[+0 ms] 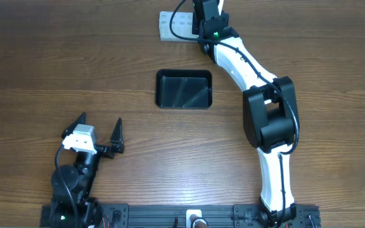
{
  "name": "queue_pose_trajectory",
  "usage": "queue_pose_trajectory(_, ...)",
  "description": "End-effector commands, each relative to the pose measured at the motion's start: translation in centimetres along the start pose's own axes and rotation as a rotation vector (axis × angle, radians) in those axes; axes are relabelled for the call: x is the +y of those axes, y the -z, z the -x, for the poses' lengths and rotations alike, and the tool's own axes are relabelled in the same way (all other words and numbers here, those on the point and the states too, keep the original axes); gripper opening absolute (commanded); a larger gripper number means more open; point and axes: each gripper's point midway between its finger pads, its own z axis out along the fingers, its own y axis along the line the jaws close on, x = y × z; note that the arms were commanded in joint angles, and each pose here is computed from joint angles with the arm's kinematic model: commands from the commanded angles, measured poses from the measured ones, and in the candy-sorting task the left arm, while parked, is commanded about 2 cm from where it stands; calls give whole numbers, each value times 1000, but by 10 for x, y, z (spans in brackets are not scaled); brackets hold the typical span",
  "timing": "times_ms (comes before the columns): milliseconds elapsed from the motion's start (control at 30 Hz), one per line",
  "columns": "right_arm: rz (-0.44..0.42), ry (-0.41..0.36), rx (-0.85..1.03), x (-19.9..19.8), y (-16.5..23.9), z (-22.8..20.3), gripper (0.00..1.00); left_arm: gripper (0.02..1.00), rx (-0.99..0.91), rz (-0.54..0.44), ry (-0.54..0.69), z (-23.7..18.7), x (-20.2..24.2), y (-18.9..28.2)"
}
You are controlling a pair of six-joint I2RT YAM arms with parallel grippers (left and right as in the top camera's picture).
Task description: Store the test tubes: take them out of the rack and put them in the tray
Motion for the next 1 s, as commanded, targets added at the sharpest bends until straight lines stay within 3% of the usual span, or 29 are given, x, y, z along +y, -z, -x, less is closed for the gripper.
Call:
queue_pose_trajectory(33, -14, -10, -12, -3, -3, 6, 255, 1000, 1, -4, -8, -1, 0, 0)
queue_pose_trajectory(333, -15, -9, -10, -3, -3, 6, 169, 998, 1, -4, -8, -1, 0, 0)
queue_pose_trajectory(667, -9, -12, -24, -1, 3, 15, 148, 998, 1, -4, -7, -1, 0, 0)
queue_pose_trajectory(833, -4, -13, -88, 3, 31, 53, 145, 1000, 1, -4, -7, -1, 0, 0)
queue_pose_trajectory(1000, -20, 15, -208, 6, 89, 117, 143, 998, 1, -4, -8, -1, 0, 0)
